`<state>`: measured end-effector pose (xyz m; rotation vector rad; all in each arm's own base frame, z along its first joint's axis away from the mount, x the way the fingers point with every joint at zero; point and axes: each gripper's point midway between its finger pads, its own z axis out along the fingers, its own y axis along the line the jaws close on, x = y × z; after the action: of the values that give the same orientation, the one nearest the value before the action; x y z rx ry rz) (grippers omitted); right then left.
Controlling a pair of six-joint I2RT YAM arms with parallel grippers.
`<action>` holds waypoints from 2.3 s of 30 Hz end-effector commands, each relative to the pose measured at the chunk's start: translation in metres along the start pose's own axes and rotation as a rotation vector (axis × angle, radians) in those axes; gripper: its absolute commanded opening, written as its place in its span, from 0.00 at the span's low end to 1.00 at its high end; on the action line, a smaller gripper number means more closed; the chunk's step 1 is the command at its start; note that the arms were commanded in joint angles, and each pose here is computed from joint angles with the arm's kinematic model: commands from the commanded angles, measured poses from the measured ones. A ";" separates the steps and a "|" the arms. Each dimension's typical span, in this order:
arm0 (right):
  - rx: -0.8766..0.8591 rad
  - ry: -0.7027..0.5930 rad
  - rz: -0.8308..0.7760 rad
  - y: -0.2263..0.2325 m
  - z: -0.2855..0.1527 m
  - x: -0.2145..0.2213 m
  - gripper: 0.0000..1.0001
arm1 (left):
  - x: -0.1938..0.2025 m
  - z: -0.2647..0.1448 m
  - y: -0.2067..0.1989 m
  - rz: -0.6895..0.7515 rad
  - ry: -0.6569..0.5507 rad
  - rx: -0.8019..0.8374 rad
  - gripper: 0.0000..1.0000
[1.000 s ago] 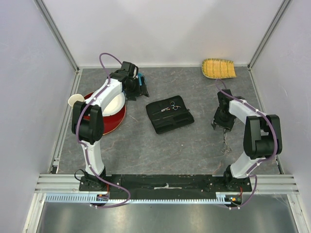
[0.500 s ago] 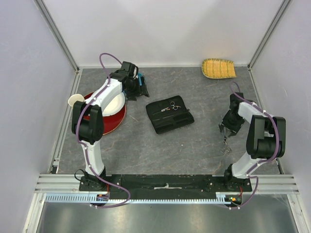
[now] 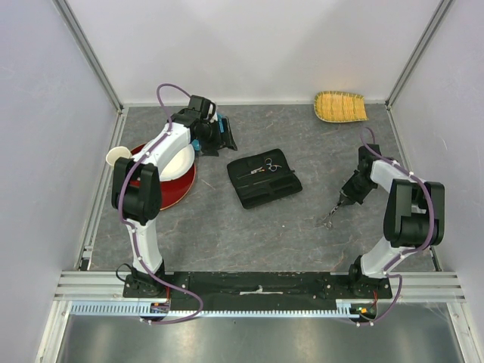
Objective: Sort the hair-cutting tools
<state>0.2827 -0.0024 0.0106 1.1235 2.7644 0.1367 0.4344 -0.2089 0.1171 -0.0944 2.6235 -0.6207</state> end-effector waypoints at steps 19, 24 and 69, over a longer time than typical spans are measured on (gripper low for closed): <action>-0.371 -0.021 0.099 0.107 -0.034 -0.015 0.00 | 0.081 -0.012 -0.174 0.369 0.074 0.638 0.79; -0.465 -0.023 0.147 0.131 -0.056 -0.018 0.00 | 0.097 0.004 -0.184 0.391 0.069 0.648 0.79; -0.635 -0.008 0.048 0.181 -0.103 -0.029 0.59 | 0.117 0.047 -0.200 0.701 0.023 0.450 0.02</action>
<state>0.3844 0.1028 0.0990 1.1856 2.4737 0.8911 0.3245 -0.4365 0.0929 0.9171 2.2863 -0.9086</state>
